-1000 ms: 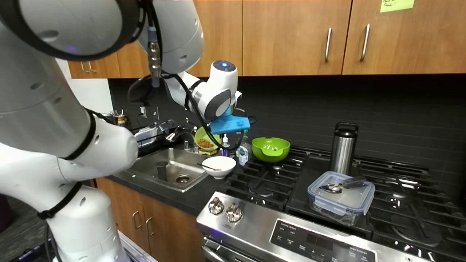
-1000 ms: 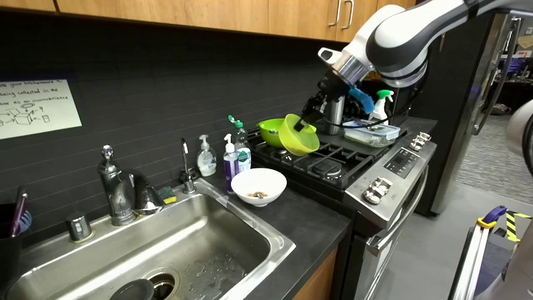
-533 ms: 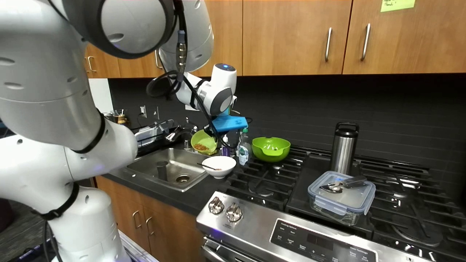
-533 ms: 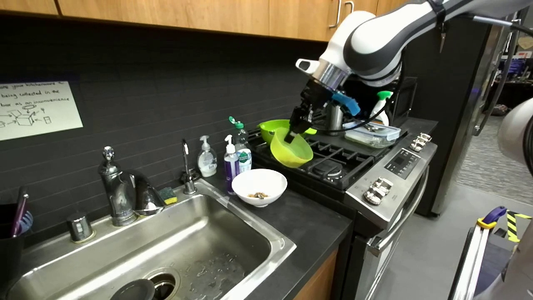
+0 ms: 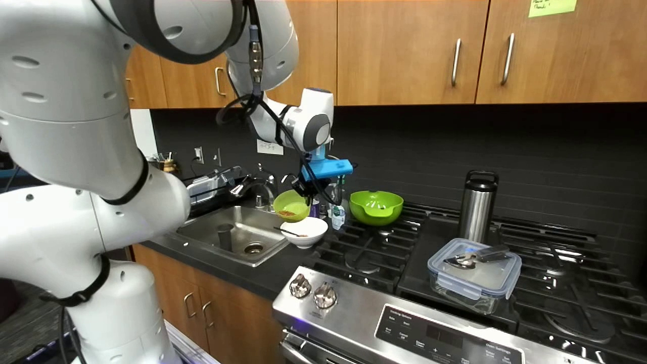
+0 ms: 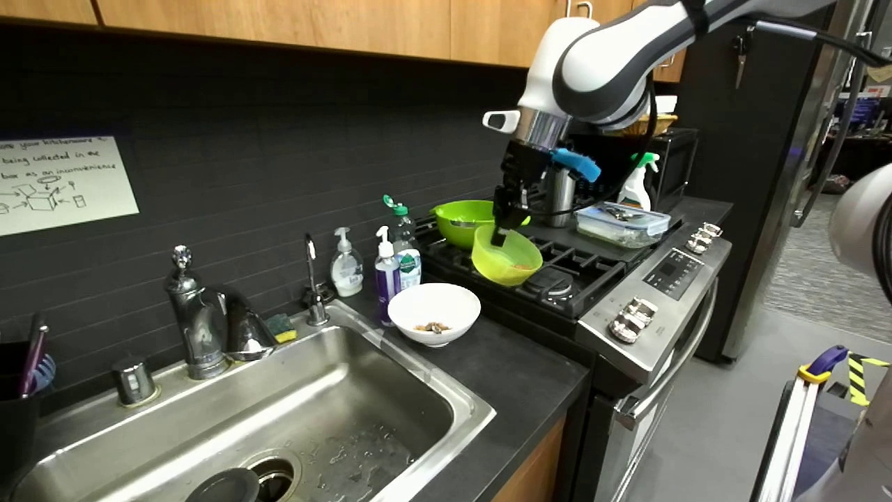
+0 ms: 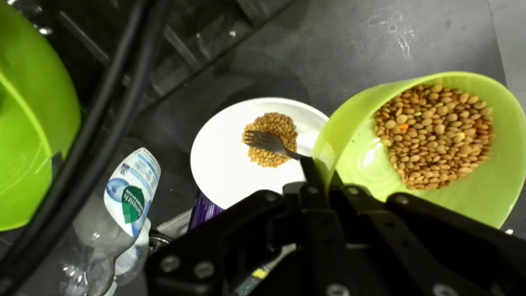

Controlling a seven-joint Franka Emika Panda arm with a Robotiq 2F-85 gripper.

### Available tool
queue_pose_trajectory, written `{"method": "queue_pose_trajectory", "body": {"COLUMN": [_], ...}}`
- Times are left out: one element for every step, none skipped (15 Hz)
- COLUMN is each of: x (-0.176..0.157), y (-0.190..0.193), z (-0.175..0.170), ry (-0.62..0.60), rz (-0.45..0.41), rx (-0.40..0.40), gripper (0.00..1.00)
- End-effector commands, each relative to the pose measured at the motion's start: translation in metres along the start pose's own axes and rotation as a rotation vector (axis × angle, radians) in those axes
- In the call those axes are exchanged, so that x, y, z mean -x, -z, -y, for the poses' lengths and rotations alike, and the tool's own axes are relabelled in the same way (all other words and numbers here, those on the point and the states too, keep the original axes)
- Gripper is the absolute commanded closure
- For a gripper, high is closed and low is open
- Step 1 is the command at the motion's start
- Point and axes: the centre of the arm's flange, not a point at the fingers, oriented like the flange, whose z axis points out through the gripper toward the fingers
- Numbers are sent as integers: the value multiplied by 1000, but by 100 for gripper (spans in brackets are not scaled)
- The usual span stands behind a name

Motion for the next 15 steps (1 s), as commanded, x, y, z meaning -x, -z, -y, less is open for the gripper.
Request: {"method": "queue_pose_trajectory", "body": {"x": [8,11,15,17,20,23,24,27,29,29,32,32,34,35,36], "y": [0,-1,-2,-3,-3,-4,-5,-7,-8,-9,-11,-12,-14,-16,-17], "z": [-14,-16,-17,-18,-20,-22,-23,-25,-27,-28,-29,-31,-34,-37,-41], "ry": [60,74,95,114,127,143,156,173,196,221,247,263,275,278,279], "rz": [138,172,198,225,247,264,284,295,314,331,351,370,385,396,403], "rx": [-18,-35,-49,-61,-72,-82,-88,-90,-92,-98,-106,-112,-112,-103,-93], "gripper": [99,99,99,99,99,99,99,99,99,99,99,99,99,99,99]}}
